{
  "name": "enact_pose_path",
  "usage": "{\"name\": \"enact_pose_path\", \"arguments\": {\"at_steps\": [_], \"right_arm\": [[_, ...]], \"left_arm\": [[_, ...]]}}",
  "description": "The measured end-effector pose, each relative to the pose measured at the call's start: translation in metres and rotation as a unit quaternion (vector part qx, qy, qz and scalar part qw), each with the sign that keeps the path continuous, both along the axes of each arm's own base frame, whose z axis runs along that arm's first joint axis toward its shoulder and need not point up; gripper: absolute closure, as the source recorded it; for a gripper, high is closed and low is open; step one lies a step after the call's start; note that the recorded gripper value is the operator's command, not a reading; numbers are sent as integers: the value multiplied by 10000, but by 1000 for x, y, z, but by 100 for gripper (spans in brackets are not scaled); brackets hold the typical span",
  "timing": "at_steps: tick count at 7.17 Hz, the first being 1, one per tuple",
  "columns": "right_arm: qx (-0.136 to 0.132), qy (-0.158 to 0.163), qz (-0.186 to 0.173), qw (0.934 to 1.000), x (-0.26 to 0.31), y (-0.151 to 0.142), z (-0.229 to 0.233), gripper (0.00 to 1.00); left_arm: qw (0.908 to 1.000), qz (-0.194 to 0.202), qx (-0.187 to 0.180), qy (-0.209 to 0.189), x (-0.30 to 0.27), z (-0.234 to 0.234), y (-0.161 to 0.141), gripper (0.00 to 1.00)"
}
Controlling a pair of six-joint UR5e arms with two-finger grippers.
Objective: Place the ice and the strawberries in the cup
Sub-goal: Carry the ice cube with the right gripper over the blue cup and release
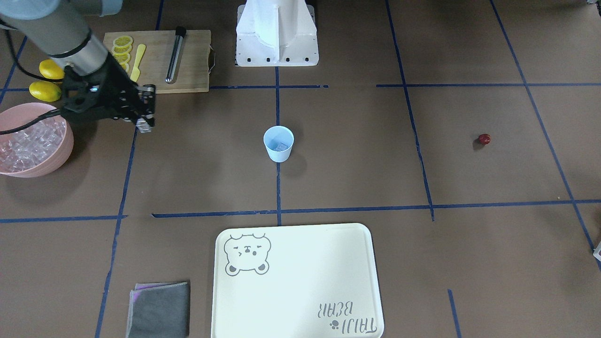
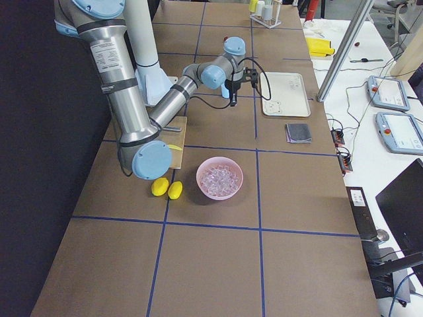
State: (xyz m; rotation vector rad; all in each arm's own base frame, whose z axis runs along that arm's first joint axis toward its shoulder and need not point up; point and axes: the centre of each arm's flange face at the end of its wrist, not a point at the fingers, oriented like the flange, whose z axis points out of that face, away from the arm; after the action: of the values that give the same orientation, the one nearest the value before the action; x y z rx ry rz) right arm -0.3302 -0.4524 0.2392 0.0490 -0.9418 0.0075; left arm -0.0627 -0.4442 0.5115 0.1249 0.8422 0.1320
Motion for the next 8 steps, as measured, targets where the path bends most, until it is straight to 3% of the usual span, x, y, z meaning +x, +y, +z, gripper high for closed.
{"name": "enact_pose_path", "arguments": {"at_steps": [2, 4, 6, 7, 8], "right_arm": [[-569, -228, 391, 9974, -73, 6, -67, 100], [-697, -253, 640, 9952, -143, 14, -92, 99], [-777, -408, 704, 9937, -192, 17, -86, 96], [-801, -397, 700, 9935, -204, 19, -81, 77], [-813, -358, 682, 9937, -211, 21, -76, 39]], "left_arm": [[10000, 0, -1, -1, 0, 0, 0, 0], [10000, 0, 3, 3, 0, 0, 0, 0], [10000, 0, 13, 3, 0, -1, 0, 0], [10000, 0, 15, 3, 0, -1, 0, 0], [10000, 1, 17, 2, 0, -2, 0, 0]]}}
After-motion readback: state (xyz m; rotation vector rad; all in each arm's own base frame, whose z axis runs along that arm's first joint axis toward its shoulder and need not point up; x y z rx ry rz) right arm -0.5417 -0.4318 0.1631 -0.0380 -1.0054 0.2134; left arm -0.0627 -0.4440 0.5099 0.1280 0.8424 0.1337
